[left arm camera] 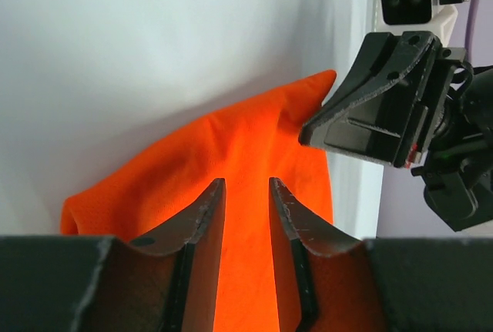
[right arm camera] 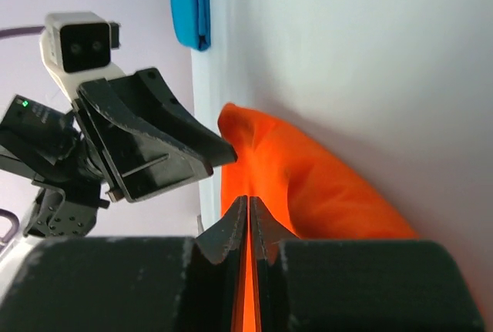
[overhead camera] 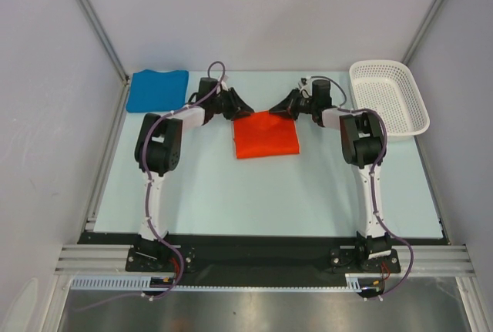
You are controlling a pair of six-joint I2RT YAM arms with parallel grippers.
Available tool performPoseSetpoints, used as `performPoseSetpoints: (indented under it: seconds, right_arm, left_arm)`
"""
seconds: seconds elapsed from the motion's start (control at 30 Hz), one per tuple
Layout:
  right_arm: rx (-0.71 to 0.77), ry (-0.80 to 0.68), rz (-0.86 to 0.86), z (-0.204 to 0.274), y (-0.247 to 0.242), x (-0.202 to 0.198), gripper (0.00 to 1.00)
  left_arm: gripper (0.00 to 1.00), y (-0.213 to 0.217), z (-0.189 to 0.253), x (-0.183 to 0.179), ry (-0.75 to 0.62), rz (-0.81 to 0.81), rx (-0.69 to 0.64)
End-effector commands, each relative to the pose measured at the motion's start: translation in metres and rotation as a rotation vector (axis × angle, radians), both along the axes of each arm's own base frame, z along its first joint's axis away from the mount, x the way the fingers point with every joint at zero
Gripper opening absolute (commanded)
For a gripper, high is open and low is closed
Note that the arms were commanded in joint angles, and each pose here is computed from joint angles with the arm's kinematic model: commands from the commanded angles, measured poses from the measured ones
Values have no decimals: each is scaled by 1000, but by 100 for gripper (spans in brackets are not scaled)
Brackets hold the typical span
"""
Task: Fold and stack the t-shirts
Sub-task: Fold the tshirt
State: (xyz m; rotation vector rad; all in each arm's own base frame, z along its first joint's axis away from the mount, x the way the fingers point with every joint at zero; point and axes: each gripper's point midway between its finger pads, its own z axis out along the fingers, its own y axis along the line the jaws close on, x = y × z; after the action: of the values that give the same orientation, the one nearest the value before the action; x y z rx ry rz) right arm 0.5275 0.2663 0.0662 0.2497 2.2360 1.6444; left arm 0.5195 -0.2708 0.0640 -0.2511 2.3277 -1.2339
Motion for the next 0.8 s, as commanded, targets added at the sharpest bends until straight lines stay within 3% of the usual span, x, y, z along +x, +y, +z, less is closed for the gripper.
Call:
performPoseSetpoints:
  seconds: [0.0,0.2,0.3,0.47,0.6,0.7,0.73,0.77]
  right_arm:
    - [22,-40,-72,-8,-23,31,9]
    - [-85,-25,-93,-32,-58,41,9]
    - [-129,-38,-111,-31,-78,42,9]
    - [-228,-86,-106,11,-90,43,9]
    - [-382,-104,-77,41,-89,23,13]
    - [-507,-94,-46,61,-82,-6,17]
    - [-539,-54,-22,59,-82,-21,20]
    - [-571,-63,-38,72,-83,-27,23]
  left_arm:
    - [34,6,1,13,-30,31,-28]
    - [35,24,-11,27,-19,30,19]
    - [43,34,0,32,-27,14,39]
    - [53,54,66,31,-183,-12,133]
    - [57,73,107,-1,-206,-18,228]
    - [61,79,115,-46,-175,-28,218]
    - [62,80,90,-70,-93,-32,208]
    - [64,80,106,-84,-119,-35,181]
